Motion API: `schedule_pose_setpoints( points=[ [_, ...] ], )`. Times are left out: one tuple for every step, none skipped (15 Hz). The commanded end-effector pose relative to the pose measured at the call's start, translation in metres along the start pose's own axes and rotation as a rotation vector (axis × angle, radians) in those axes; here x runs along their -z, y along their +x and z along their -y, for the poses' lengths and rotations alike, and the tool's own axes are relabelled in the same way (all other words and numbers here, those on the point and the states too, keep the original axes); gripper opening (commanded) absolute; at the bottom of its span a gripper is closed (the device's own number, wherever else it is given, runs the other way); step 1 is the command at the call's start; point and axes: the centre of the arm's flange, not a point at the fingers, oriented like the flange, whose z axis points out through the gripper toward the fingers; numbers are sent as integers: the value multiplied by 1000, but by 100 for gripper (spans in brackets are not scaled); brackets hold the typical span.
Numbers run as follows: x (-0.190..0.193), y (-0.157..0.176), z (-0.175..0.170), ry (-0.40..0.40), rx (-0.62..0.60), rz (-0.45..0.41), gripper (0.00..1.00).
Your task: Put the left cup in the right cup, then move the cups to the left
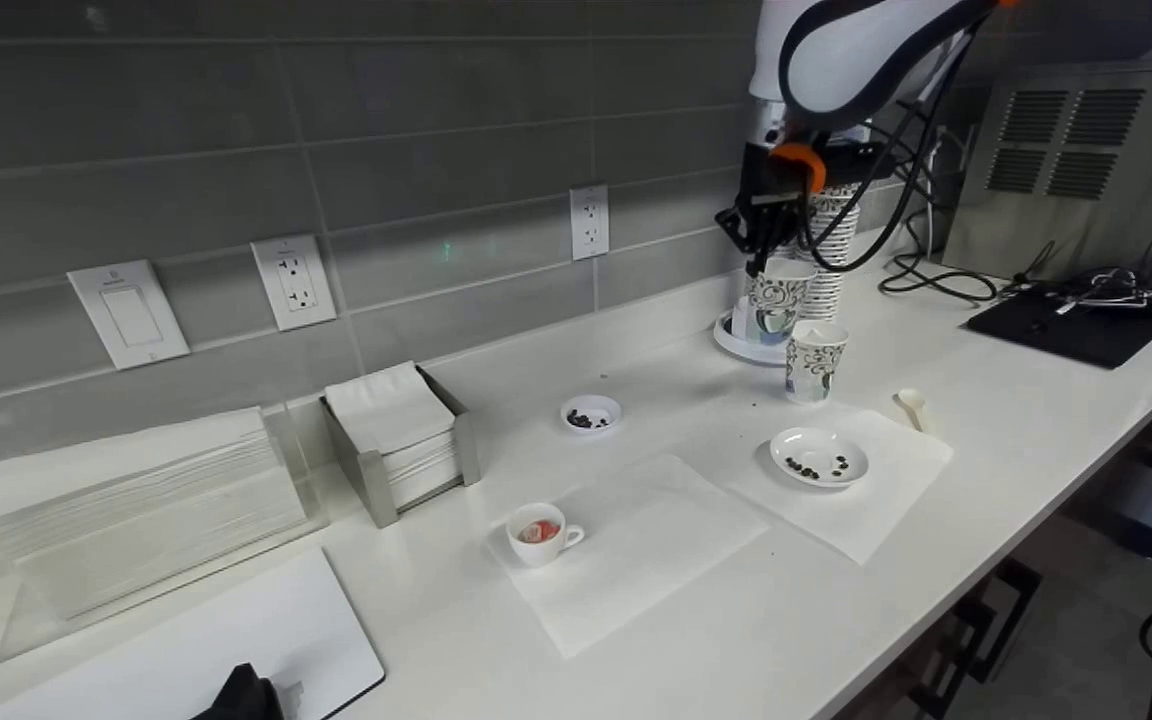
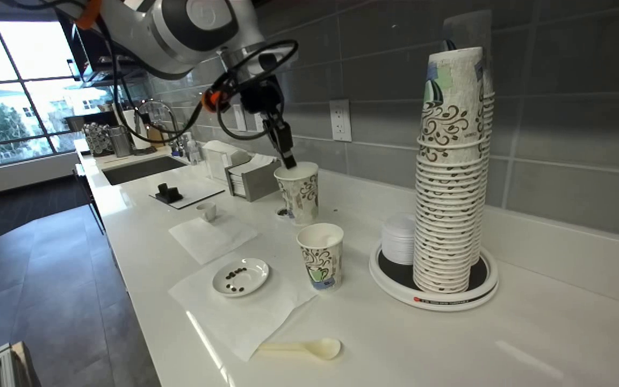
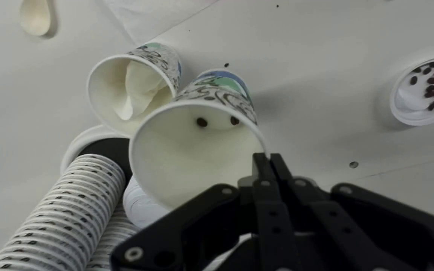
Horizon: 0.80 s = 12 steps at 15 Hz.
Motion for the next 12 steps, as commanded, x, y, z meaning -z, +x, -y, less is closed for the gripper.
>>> schedule_pose_setpoints(
  points=[
    [36,-12,-18,-30,-64,-4,1],
    [41,-12,-22,-36,-78,-2,1],
    [45,-11,-26,-45,-93,-4,1],
    [46,-11,-30,-51,-107,1,1],
    [41,-10,-34,-65,-122,1,1],
    [40,-9,-35,-66,-130,4,1],
    [37,-5,-36,-68,-142,-3,1],
    [34,-3,-37,-67,-151,-4,1],
    [32,-1,-38,-72,-157,-4,1],
    [31,0,-39,-75,-163,2,1],
    [28,1,-40,-79,-169,15,1],
    [24,1,-41,-83,-177,19,1]
  ],
)
